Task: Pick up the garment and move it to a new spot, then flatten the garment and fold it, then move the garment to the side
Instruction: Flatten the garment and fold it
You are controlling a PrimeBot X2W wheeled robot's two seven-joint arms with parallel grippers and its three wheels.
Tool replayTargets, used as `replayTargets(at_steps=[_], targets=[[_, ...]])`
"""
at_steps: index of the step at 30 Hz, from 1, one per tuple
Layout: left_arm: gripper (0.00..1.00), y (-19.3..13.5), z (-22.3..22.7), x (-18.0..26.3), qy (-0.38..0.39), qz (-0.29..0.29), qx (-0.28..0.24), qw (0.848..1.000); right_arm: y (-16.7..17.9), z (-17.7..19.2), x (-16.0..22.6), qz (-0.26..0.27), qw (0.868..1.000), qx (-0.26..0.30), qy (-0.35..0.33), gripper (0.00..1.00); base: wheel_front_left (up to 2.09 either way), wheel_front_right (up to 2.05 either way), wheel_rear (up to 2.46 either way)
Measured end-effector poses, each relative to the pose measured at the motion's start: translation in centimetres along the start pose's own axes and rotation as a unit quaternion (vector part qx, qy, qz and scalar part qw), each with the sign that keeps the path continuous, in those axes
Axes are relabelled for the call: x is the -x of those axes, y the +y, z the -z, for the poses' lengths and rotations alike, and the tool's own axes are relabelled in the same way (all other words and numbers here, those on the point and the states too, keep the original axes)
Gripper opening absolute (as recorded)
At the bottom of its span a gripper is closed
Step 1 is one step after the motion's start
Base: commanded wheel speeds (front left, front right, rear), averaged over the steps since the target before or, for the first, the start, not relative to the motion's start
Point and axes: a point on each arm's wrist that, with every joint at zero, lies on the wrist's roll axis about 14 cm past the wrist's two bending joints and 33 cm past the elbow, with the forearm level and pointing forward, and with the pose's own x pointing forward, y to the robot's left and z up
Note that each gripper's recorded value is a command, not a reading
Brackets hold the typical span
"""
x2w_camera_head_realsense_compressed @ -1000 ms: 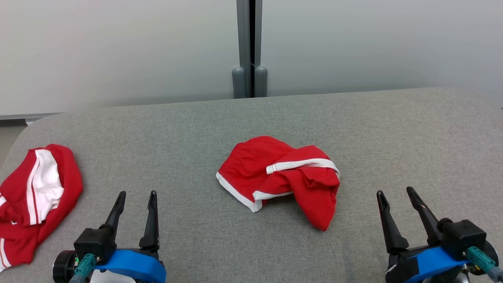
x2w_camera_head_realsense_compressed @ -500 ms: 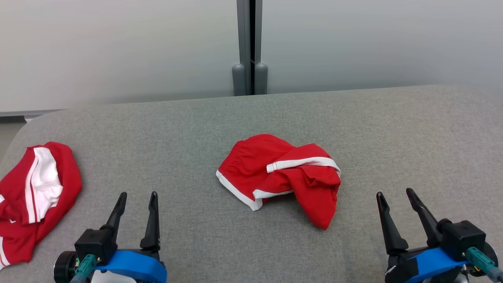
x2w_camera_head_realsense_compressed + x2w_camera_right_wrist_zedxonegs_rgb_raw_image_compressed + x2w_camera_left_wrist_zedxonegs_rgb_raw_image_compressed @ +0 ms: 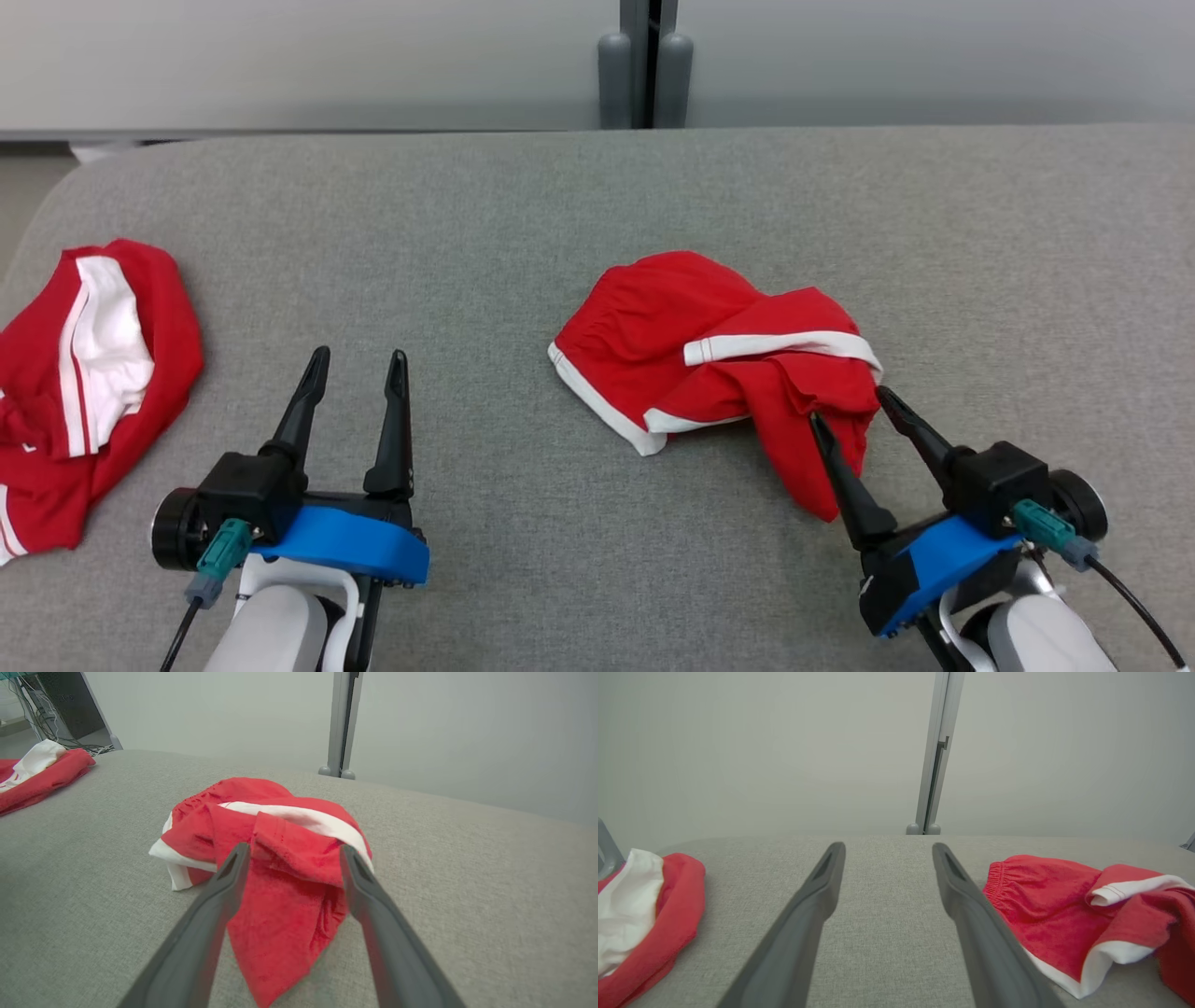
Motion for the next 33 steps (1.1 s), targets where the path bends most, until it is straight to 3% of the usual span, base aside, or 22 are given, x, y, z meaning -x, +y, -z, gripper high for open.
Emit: replayTargets(at_steps=[5,6,7,8,14,26,33], targets=[[1.0,0.9,0.9,-0.7,0.009,-0.014,0.003,1.0,1.0,2.0,-2.5,-0.037,0.999,0.019,0.031,1.0,0.0,0.0,0.0],[1.0,1.1,1.1,-0.7,0.012,-0.017,0.003,1.0,1.1,2.2,-2.8,-0.039,0.999,0.019,0.031,0.45,0.0,0.0,0.0],[1.0,1.2,1.2,-0.6,0.014,-0.019,0.002,1.0,1.0,2.3,-3.1,-0.039,0.999,0.019,0.029,0.17,0.0,0.0,0.0],[1.0,1.5,1.4,-0.6,0.016,-0.023,0.002,1.0,0.8,2.4,-3.2,-0.038,0.999,0.019,0.028,0.0,0.0,0.0,0.0],[1.0,1.6,1.3,-0.7,0.014,-0.025,-0.001,1.0,-0.5,1.4,-2.5,-0.014,1.0,0.007,0.003,0.0,0.0,0.0,0.0],[1.0,0.1,0.7,-1.6,0.003,0.001,-0.01,1.0,-0.4,-4.9,1.5,0.008,0.994,-0.025,-0.102,0.0,0.0,0.0,0.0],[1.0,-0.5,0.8,-1.9,0.003,0.01,-0.011,1.0,-4.7,-5.7,2.6,0.08,0.989,-0.042,-0.116,0.0,0.0,0.0,0.0]])
